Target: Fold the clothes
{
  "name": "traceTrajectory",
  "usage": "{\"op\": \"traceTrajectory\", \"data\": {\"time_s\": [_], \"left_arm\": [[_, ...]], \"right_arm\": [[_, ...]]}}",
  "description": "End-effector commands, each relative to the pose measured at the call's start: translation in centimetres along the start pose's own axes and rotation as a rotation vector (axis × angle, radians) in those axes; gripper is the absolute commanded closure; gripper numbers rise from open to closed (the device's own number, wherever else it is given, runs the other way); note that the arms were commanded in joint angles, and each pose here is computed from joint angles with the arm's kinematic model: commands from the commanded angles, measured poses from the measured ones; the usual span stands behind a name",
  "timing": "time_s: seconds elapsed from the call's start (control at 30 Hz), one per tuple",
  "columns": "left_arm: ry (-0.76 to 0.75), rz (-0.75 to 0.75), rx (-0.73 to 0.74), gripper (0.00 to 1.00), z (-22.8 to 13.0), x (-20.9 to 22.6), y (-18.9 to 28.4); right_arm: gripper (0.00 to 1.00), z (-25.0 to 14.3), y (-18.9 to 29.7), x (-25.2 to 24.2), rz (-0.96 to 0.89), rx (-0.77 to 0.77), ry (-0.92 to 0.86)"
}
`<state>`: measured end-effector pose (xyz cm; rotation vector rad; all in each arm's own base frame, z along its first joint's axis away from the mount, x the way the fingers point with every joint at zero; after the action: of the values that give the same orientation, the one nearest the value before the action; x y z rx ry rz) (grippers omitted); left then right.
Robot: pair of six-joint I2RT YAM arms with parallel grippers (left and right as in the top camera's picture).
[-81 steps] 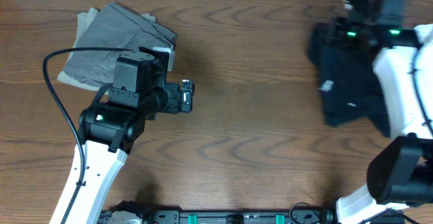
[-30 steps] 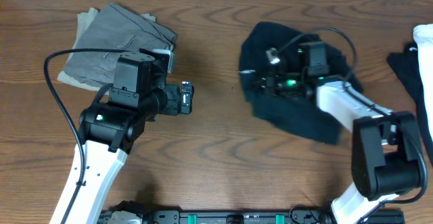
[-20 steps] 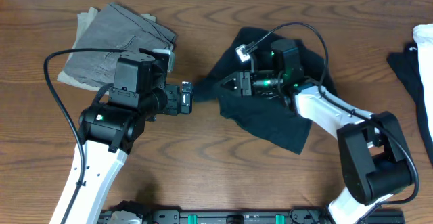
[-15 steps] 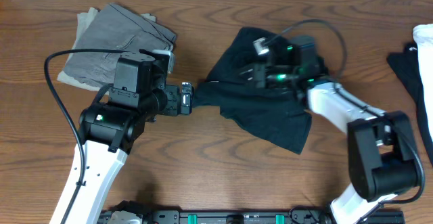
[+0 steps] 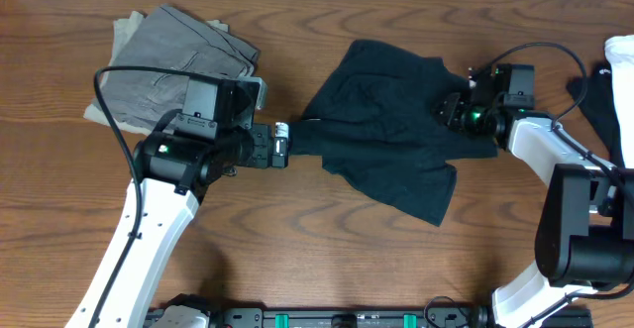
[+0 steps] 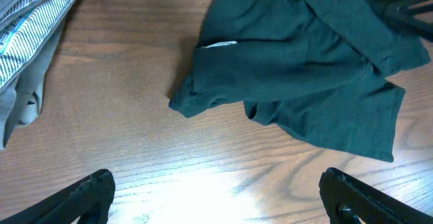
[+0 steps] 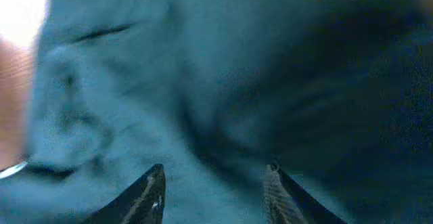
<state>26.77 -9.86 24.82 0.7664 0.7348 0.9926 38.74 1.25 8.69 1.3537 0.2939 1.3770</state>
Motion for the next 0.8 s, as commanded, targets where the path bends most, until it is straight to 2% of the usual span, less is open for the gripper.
{"op": "traceTrajectory", "data": {"time_s": [0.0, 0.2, 0.27, 0.3, 0.6, 0.63, 0.7, 0.77], "left_arm": [[-0.024, -0.018, -0.024, 0.02, 0.7, -0.3, 0.4], [-0.024, -0.018, -0.023, 0.02, 0.7, -0.3, 0.4], [-0.024, -0.018, -0.023, 0.02, 0.7, -0.3, 0.4], [-0.024, -0.018, -0.023, 0.02, 0.7, -0.3, 0.4], [-0.024, -0.018, -0.024, 0.02, 0.7, -0.3, 0.4], [-0.024, -0.018, -0.024, 0.02, 0.7, -0.3, 0.4], [-0.024, -0.018, -0.024, 0.02, 0.7, -0.3, 0.4], [-0.025, -0.017, -0.028, 0.02, 0.8, -0.3, 0.4]], "right_arm": [[0.53, 1.8, 0.3, -1.7, -0.196, -0.138, 0.089], [0.48, 3.8, -0.3, -2.7, -0.275, -0.269, 0.124], [0.41, 4.4, -0.6, -2.9, -0.265, -0.299, 0.126], [0.4, 4.7, -0.8, -3.0, -0.263, -0.309, 0.125], [0.34, 6.8, -3.5, -4.3, -0.291, -0.265, 0.155], [0.35, 7.1, -3.6, -4.3, -0.292, -0.261, 0.154], [0.46, 7.2, -3.6, -4.1, -0.299, -0.243, 0.163], [0.64, 7.0, -3.5, -4.3, -0.318, -0.212, 0.17]]}}
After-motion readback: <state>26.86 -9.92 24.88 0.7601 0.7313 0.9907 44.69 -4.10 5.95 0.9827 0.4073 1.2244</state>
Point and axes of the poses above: each gripper's point midway between its finger pads, its own y axis back along the fingers, its own x axis along the line the jaws close on, z = x × y, the point moved 7 cm from there along y, back along the fingers, and after that the axes turned 10 degrees about -y, right-handed, at the moved point
